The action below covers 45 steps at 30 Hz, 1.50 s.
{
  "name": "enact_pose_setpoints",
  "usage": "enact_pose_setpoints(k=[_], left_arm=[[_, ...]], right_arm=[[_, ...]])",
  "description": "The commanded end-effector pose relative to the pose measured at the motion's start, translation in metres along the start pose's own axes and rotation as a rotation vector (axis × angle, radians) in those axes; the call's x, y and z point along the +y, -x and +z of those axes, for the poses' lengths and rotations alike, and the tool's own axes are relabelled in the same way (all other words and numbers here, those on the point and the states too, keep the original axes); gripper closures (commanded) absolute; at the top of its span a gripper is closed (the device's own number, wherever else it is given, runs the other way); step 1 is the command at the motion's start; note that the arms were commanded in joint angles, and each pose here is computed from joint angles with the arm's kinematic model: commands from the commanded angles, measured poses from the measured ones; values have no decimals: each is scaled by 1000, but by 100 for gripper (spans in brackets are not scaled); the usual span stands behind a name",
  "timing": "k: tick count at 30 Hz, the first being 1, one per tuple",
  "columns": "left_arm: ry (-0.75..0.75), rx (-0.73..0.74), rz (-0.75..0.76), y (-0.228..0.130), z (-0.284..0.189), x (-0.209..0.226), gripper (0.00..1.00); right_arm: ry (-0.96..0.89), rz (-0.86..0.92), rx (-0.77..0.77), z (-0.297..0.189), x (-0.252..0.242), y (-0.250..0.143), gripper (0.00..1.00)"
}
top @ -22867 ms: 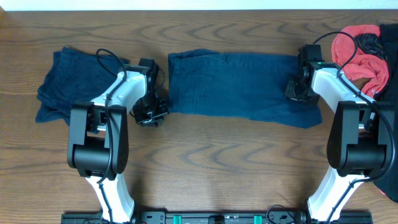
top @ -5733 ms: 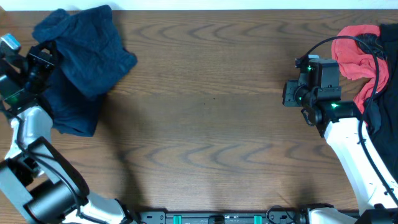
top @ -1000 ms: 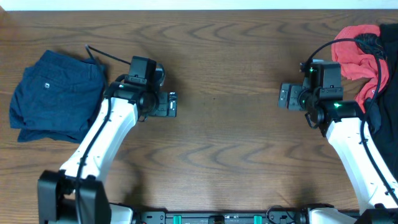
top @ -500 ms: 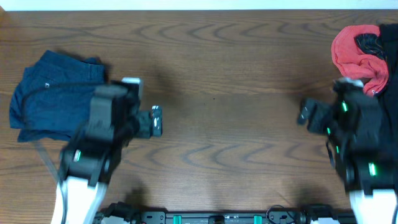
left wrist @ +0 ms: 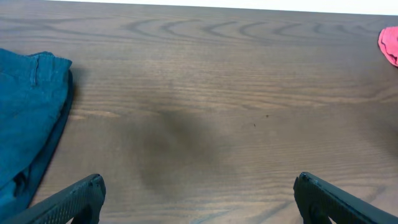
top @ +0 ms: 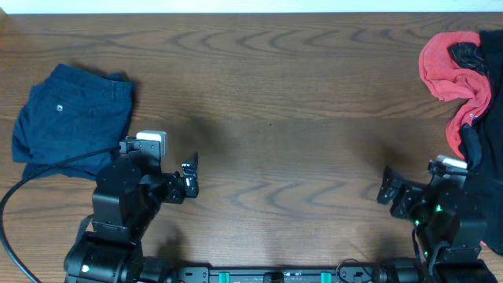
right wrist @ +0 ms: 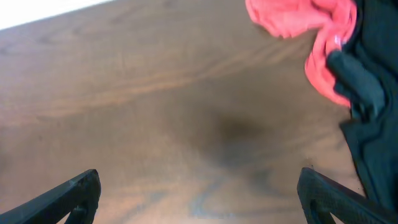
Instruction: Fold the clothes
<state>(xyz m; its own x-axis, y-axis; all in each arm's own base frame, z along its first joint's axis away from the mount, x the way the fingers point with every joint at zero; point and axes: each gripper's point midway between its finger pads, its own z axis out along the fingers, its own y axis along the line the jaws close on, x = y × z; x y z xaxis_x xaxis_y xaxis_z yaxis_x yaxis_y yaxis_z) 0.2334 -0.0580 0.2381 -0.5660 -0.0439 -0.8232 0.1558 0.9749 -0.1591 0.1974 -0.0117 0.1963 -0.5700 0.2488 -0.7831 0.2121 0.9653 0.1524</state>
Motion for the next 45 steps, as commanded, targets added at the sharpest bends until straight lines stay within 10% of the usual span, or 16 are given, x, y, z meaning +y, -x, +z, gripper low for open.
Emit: enact_pose_setpoints(k=[1, 21, 45], left_arm=[[22, 15, -2, -4, 1, 4, 2], [24, 31, -2, -7, 2, 5, 2], [24, 31, -2, -7, 2, 5, 2]], right_arm=[[-12, 11, 42, 1, -3, -12, 1], [-13, 1, 170, -7, -8, -46, 1], [139, -135, -656, 22, 16, 33, 1]])
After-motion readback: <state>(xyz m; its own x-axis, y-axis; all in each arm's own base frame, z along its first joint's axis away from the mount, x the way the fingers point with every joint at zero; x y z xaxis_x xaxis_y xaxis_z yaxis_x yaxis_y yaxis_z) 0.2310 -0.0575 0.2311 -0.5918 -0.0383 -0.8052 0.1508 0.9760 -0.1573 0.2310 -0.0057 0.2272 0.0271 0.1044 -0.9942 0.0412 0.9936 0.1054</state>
